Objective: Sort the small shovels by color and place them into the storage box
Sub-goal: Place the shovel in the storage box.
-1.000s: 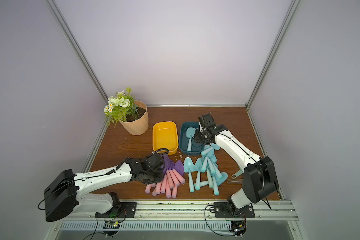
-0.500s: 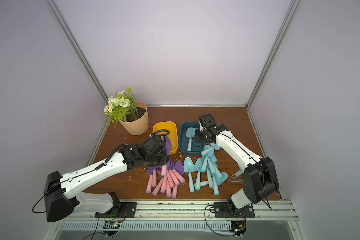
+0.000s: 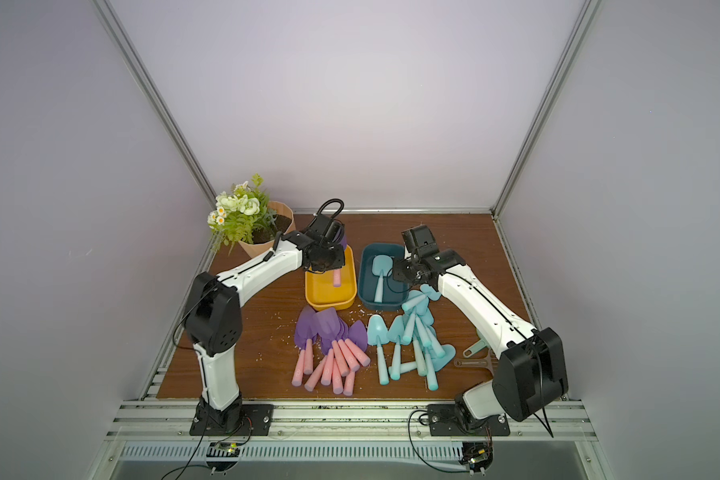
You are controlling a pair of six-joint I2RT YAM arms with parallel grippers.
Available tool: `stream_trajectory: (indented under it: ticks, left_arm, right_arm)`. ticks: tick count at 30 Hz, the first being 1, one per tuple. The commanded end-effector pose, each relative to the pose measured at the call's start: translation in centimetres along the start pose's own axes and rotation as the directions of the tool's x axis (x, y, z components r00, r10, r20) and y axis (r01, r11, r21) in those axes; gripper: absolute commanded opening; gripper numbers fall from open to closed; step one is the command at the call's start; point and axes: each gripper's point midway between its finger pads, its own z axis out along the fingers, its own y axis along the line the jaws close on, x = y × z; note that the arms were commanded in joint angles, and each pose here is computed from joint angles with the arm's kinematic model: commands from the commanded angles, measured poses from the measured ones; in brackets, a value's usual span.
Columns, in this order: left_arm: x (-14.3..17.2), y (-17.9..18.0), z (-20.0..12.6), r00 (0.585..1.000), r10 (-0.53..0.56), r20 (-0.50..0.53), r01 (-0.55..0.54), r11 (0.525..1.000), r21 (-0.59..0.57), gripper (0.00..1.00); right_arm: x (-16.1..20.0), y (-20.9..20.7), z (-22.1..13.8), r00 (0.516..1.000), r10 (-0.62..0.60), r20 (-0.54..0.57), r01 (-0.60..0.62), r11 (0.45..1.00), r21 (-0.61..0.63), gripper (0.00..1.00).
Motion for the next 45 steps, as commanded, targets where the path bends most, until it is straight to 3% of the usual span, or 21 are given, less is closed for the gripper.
stream_trajectory:
  ticks: [1,10,15,17,21,25,30,35,45]
  left_arm:
    - [0.3,0.0,1.2,0.999,-0.016,-0.036,0.016,1.0,0.003,0.0]
    - [2.3,1.2,2.7,0.996,-0.054,-0.073,0.054,0.999,0.001,0.01]
    - [3.0,0.5,3.3,0.992,-0.054,-0.114,0.059,0.997,0.043,0.18]
    - [2.8,0.3,3.2,0.993,-0.053,-0.108,0.059,0.997,0.05,0.33]
    - [2.5,0.1,2.7,0.994,-0.045,-0.095,0.051,0.997,0.061,0.48]
    - [2.1,-0.1,1.5,0.997,-0.029,-0.072,0.034,0.997,0.07,0.54]
    - [1.1,-0.1,-0.9,1.0,-0.001,-0.01,0.002,0.997,0.073,0.56]
    - [0.5,0.0,-3.3,0.999,0.032,0.043,-0.035,0.997,0.075,0.59]
    - [2.0,1.4,-4.5,0.998,0.042,0.04,-0.045,0.997,0.061,0.61]
  right_arm:
    - [-0.6,-0.6,-1.4,0.998,0.043,0.044,-0.043,0.999,0.016,0.37]
    - [1.1,-2.1,-1.6,0.997,0.066,0.036,-0.068,0.996,0.056,0.37]
    - [2.0,-2.6,-0.9,0.997,0.082,0.012,-0.083,0.993,0.079,0.45]
    - [2.6,-2.9,-0.5,0.995,0.102,0.001,-0.102,0.991,0.089,0.48]
    - [4.0,-3.8,0.3,0.985,0.17,-0.02,-0.166,0.978,0.124,0.53]
    - [5.0,-5.2,1.0,0.964,0.265,-0.03,-0.257,0.954,0.156,0.55]
    - [5.4,-8.3,1.5,0.887,0.462,0.002,-0.455,0.871,0.185,0.52]
    - [6.1,-9.5,2.8,0.775,0.632,-0.022,-0.624,0.769,0.138,0.53]
    - [7.6,-7.6,6.0,0.644,0.75,-0.153,-0.744,0.66,0.105,0.58]
